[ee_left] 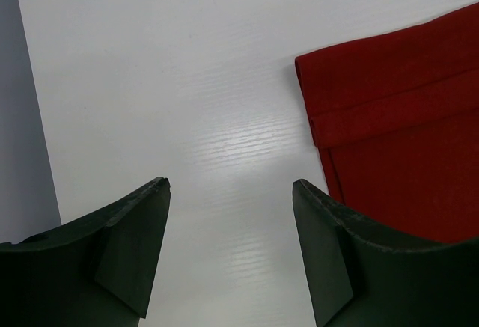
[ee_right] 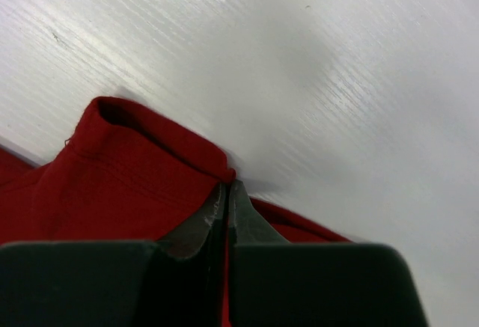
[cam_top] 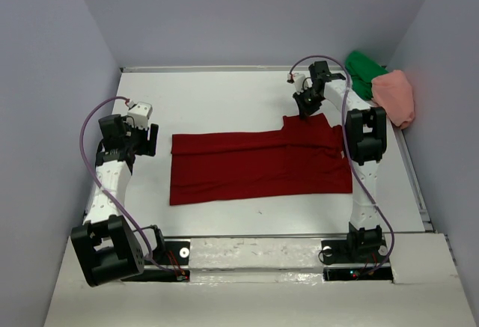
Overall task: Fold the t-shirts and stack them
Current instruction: Fold the other side of the tshirt into a rectangle
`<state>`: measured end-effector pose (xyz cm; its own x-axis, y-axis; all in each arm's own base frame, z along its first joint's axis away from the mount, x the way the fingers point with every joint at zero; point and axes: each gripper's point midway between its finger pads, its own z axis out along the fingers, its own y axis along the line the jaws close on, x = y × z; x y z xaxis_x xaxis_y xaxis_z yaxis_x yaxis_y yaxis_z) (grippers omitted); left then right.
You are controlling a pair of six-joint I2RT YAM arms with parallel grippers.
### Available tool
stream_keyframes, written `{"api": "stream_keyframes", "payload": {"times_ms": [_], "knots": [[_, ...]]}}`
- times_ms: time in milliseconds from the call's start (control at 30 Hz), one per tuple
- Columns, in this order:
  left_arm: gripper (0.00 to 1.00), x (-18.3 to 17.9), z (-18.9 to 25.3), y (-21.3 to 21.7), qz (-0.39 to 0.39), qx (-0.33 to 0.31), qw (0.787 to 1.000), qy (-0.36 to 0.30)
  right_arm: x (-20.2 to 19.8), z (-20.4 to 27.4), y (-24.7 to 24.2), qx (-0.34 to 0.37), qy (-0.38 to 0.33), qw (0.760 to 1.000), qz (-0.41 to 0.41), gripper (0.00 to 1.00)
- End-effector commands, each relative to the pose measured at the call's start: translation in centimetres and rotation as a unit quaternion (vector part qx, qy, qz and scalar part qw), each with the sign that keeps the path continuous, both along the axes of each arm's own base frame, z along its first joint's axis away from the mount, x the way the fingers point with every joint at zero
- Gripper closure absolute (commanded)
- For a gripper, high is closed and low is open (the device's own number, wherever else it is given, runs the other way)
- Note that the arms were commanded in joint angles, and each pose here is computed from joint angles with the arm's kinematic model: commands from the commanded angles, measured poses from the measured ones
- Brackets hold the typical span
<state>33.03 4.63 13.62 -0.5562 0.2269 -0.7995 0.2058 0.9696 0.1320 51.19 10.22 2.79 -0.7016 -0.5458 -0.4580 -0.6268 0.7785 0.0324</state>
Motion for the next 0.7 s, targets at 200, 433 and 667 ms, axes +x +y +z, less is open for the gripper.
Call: {"api": "stream_keyframes", "payload": {"times_ms": [200,433,667], "knots": [[0.23,0.1,2.2,0.1,-0.003,0.007,0.999,-0.037,-0.7,1.5,-0.8,-0.015,0.005,1.0,-0.007,1.0],[0.23,0.0,2.6,-0.2,-0.009,0.003,0.999,-0.043,-1.6,7.3,-1.0,-0.01,-0.038,0.999,-0.006,1.0],[0.23,0.0,3.5,-0.7,-0.021,-0.002,0.998,-0.056,-4.4,11.2,-1.0,-0.011,-0.048,0.999,-0.001,1.0]]}}
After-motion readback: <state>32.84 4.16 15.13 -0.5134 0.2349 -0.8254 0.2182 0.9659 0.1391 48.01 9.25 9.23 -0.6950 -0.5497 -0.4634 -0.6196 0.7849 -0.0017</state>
